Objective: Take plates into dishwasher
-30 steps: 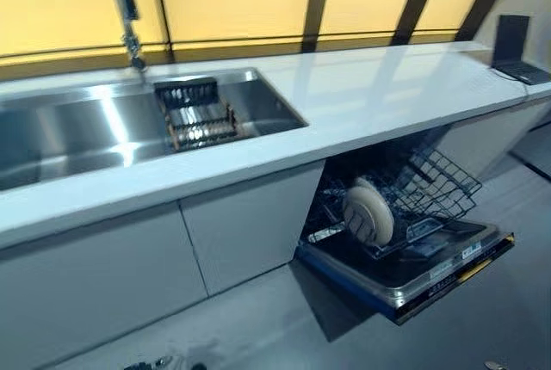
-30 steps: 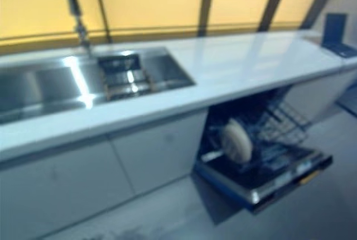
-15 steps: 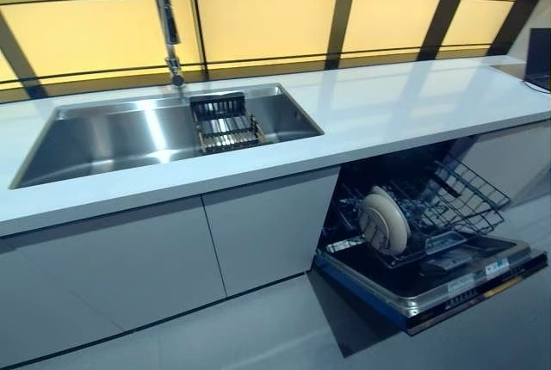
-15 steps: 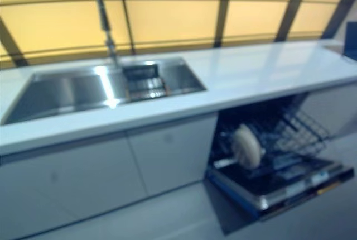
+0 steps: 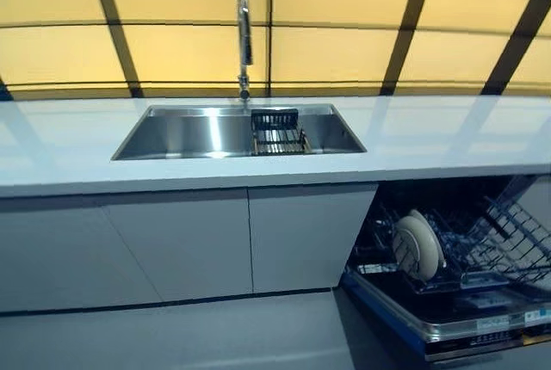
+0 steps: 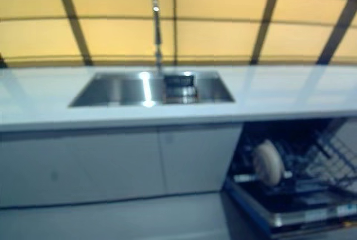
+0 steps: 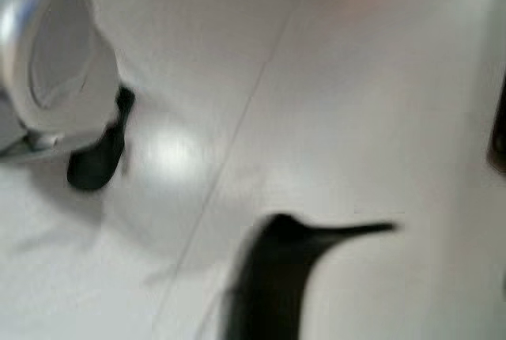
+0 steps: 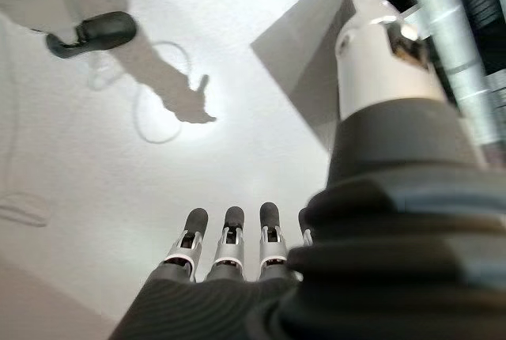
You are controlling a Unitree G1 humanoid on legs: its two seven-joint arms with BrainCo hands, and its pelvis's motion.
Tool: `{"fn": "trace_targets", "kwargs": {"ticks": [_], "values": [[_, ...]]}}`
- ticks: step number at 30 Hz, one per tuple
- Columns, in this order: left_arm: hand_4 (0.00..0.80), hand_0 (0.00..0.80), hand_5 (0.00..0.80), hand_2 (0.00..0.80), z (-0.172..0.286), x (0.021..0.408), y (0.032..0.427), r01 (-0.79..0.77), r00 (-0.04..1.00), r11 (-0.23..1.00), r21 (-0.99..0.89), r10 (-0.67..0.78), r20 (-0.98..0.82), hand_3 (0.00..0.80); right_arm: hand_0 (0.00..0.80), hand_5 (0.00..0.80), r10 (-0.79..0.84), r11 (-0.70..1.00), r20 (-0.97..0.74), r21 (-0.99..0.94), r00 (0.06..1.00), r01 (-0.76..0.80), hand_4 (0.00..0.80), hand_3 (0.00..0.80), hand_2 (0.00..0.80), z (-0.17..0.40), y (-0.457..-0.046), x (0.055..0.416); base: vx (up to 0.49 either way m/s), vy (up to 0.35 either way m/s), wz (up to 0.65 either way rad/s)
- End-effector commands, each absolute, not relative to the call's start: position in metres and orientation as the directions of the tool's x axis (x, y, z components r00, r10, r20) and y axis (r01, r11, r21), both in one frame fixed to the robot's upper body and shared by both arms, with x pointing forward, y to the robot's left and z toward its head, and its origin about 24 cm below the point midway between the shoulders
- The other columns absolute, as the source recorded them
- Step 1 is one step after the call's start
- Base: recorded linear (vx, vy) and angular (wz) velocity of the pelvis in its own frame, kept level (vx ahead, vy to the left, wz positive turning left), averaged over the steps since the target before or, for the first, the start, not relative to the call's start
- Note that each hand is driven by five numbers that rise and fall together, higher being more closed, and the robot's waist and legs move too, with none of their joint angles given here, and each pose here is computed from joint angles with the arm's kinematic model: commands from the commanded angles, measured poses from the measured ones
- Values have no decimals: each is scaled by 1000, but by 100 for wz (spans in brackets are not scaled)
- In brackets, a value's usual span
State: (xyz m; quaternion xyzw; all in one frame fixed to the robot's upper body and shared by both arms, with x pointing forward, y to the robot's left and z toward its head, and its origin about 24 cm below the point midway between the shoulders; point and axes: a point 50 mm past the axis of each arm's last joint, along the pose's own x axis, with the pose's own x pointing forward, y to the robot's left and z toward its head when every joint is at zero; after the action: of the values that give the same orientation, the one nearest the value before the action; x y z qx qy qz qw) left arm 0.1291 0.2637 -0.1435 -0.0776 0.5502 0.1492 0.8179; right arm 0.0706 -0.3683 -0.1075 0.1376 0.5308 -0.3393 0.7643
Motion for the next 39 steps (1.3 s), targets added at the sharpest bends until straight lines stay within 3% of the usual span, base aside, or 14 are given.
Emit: {"fn": "trace_targets", "kwargs": {"ticks": [1,6,13,22,26,32,39], "values": [[0,0,0,0,-141,131,271,-311,366,947,76,193,-910,0,0,0,-452,726,-863,-208,226,655,0,0,0,-91,-387,86,-247,-70,-15],[0,0,0,0,-136,128,286,-424,349,904,58,222,-910,0,0,0,-434,752,-866,-196,248,630,0,0,0,-97,-377,94,-197,-223,-26],[0,0,0,0,-136,142,273,-581,382,809,-89,175,-907,0,0,0,-339,773,-912,-128,233,621,0,0,0,-115,-344,103,-137,-326,19],[0,0,0,0,-131,164,255,-484,473,866,-121,143,-869,0,0,0,-307,736,-923,-76,231,673,0,0,0,-124,-331,96,-97,-125,15],[0,0,0,0,-130,165,258,-465,479,879,-104,151,-865,0,0,0,-302,715,-908,-16,289,699,0,0,0,-122,-329,108,-70,-30,4],[0,0,0,0,-131,164,257,-474,494,873,-116,155,-856,0,0,0,-293,582,-838,226,461,781,0,0,0,-109,-325,149,-116,4,2],[0,0,0,0,-132,167,245,-465,534,867,-181,111,-838,0,0,0,-322,452,-755,408,572,793,0,0,0,-92,-331,177,-78,58,2]]}}
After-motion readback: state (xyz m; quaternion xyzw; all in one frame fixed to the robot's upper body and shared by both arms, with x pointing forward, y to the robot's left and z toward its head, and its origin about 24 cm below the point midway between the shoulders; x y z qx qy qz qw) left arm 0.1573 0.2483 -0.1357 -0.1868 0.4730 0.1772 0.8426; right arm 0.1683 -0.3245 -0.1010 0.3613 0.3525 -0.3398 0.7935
